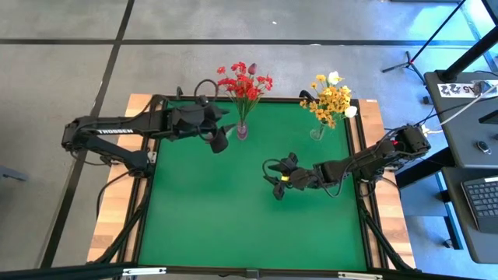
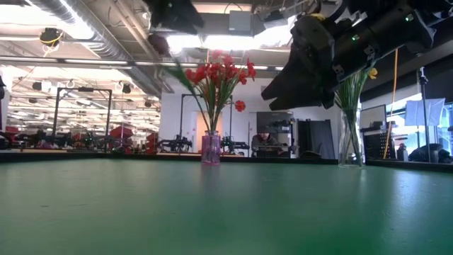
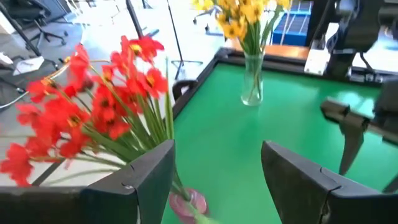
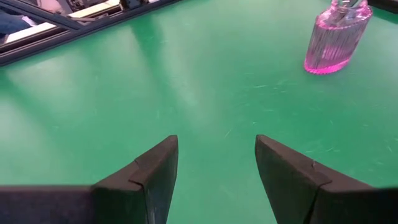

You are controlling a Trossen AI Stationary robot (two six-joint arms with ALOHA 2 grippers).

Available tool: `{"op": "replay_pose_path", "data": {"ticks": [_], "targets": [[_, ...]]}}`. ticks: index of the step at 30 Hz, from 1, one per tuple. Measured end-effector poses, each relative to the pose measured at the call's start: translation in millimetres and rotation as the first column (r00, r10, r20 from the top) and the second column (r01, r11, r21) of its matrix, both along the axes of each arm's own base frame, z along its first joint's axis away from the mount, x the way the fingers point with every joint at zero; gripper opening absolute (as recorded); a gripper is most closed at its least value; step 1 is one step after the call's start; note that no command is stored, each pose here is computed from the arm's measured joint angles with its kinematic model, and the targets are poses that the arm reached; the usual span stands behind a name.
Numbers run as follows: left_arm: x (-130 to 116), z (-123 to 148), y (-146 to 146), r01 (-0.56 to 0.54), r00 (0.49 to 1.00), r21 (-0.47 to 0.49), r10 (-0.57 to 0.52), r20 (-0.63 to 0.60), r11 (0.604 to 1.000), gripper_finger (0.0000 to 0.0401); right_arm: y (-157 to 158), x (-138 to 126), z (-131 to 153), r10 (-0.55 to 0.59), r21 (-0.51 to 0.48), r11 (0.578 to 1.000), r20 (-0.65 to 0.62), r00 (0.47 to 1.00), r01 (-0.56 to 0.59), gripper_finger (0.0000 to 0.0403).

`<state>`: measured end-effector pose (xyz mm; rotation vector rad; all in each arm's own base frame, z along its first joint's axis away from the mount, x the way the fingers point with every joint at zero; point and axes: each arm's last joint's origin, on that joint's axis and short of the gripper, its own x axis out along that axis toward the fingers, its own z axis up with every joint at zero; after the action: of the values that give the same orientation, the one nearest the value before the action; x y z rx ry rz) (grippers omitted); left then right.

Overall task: Sort flowers into vase by color
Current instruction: Return to Home Position

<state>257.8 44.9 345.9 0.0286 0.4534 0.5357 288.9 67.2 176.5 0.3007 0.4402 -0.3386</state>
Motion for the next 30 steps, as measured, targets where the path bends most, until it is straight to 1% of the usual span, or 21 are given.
{"op": "replay_pose_path", "data": {"ticks": [8,12,16,18,20,22,26,30], "targets": [[-0.7,26.8,-4.0,0.017,0.998,0.013,-0.018,0.059,1.000,0.0234,-0.2,0.0,0.0,-0.003,-0.002,1.000,0.000,1.000,0.003,0.0214],[-9.4,51.8,-14.7,0.050,0.996,0.002,-0.050,0.074,0.999,0.0234,-0.2,0.0,0.0,-0.001,-0.004,1.000,0.000,1.000,0.001,0.0214],[-25.8,74.8,-30.1,0.113,0.985,0.008,-0.113,0.127,0.994,0.0234,-0.3,0.4,0.9,0.011,-0.042,0.999,-0.001,1.000,-0.011,0.0214],[-33.4,79.2,-37.9,0.192,0.971,0.009,-0.191,0.145,0.981,0.0233,-0.1,1.1,1.9,0.019,-0.053,0.998,0.007,1.000,-0.018,0.0214],[-40.5,81.1,-45.0,0.279,0.947,0.000,-0.275,0.167,0.960,0.0230,0.1,2.0,4.4,0.029,-0.067,0.997,0.026,0.999,-0.028,0.0214],[-47.2,79.5,-50.6,0.323,0.932,-0.004,-0.317,0.176,0.946,0.0222,0.5,3.1,7.5,0.045,-0.091,0.995,0.047,0.998,-0.041,0.0214],[-61.8,69.3,-55.5,0.349,0.914,0.009,-0.343,0.219,0.937,0.0203,0.2,-0.6,19.7,0.091,-0.129,0.988,0.068,0.994,-0.081,0.0214],[-76.3,46.3,-57.6,0.365,0.892,0.026,-0.358,0.278,0.930,0.0187,-2.2,-9.8,38.6,0.120,-0.171,0.980,0.094,0.988,-0.103,0.0214]]}}
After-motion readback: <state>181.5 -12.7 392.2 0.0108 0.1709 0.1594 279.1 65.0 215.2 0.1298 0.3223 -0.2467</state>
